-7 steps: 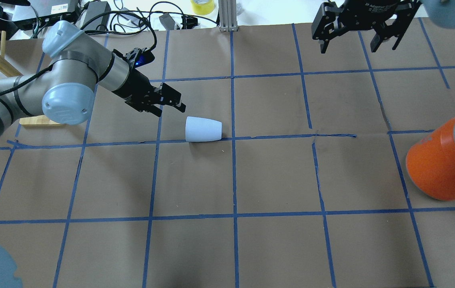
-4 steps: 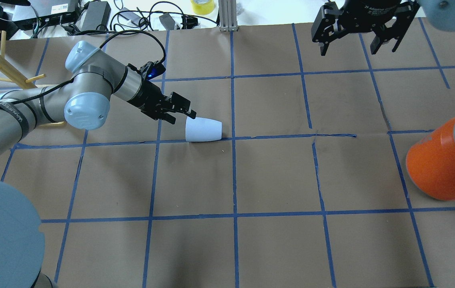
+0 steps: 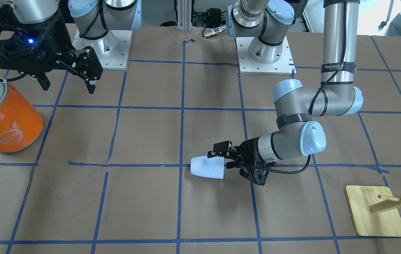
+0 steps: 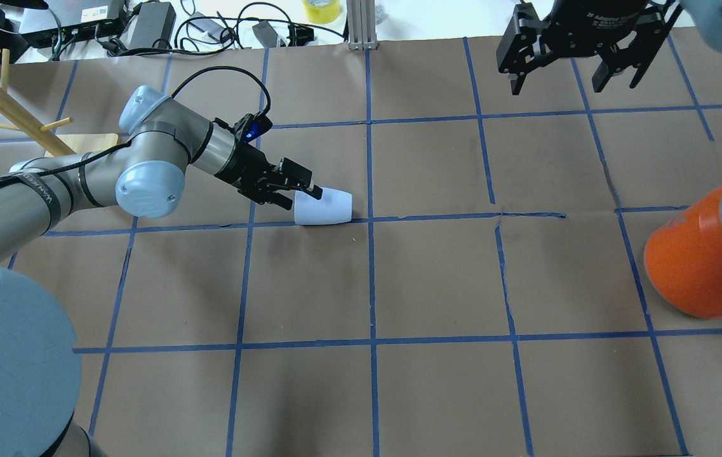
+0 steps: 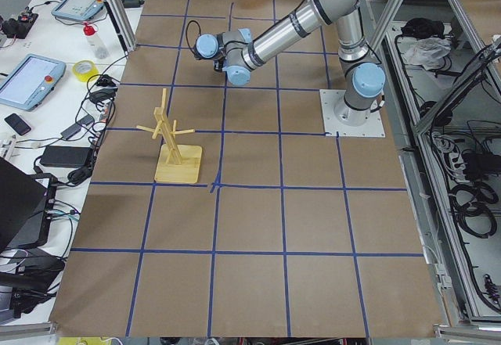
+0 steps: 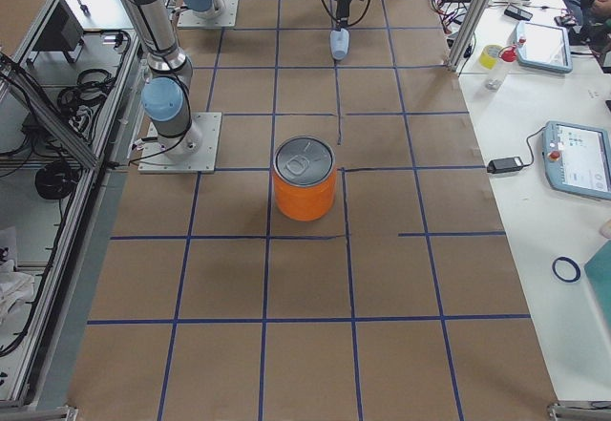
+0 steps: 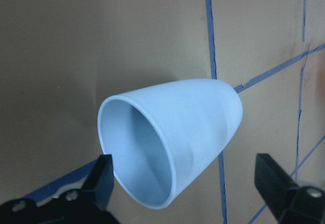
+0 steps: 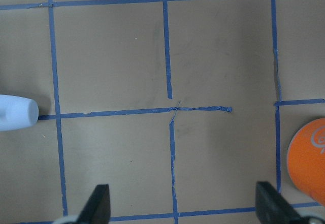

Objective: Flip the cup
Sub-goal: 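Grip the cup rim with the left gripper and tilt it upward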

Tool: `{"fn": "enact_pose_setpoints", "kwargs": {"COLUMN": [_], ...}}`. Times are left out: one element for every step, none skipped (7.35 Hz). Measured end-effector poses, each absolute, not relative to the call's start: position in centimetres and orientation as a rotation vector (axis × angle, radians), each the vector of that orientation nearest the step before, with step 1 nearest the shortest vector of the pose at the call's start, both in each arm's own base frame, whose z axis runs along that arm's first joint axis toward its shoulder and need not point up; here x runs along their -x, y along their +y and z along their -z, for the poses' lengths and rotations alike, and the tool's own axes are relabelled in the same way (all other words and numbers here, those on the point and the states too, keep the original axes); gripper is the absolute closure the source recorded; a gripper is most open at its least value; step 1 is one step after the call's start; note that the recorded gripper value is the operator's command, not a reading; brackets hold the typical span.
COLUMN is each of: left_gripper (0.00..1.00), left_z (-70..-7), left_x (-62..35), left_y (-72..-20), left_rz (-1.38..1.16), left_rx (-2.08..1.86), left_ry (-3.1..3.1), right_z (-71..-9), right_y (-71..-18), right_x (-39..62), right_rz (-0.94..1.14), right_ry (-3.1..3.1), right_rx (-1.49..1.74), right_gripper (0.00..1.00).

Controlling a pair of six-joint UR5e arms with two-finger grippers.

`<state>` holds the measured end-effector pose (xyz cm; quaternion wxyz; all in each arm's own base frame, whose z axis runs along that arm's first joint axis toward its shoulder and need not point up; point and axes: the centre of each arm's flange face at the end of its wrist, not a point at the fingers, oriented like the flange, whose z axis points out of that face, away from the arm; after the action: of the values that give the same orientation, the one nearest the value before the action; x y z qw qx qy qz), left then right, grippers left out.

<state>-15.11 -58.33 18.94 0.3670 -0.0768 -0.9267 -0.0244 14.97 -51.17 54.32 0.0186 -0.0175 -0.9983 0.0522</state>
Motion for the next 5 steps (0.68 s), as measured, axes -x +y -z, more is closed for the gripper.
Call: {"fn": "enact_pose_setpoints", "kwargs": {"left_gripper": [0.19,0.41,0.58,0.78,1.00], "left_z": [-18.99,-18.88,-18.76,-18.95,-19.40], "left_x": [15.41,15.61,15.86,16.20,16.39], "left_y": [-58.44,-58.45,-58.44,-58.45,-58.52], "left_rz": [0.052,0.051,0.051,0.043,0.032], "left_rx": [0.186,0.178,0.174,0.172,0.171], "left_ry": [-2.341,-2.318,-2.300,-2.276,-2.259], "right_z": [-54.34,-54.33,-54.30,-54.20,-54.05], "right_y": [-51.07,-51.04,-51.00,-50.96,-50.92], "right_x": [-14.98,-14.98,-14.98,-14.98,-14.99], "right_rz": [-0.159,-0.156,-0.153,-0.149,-0.144], "right_ry": [-3.100,-3.100,-3.100,-3.100,-3.101], "right_rx": [0.043,0.039,0.037,0.035,0.034], "right_gripper": [0.00,0.00,0.00,0.00,0.00]}}
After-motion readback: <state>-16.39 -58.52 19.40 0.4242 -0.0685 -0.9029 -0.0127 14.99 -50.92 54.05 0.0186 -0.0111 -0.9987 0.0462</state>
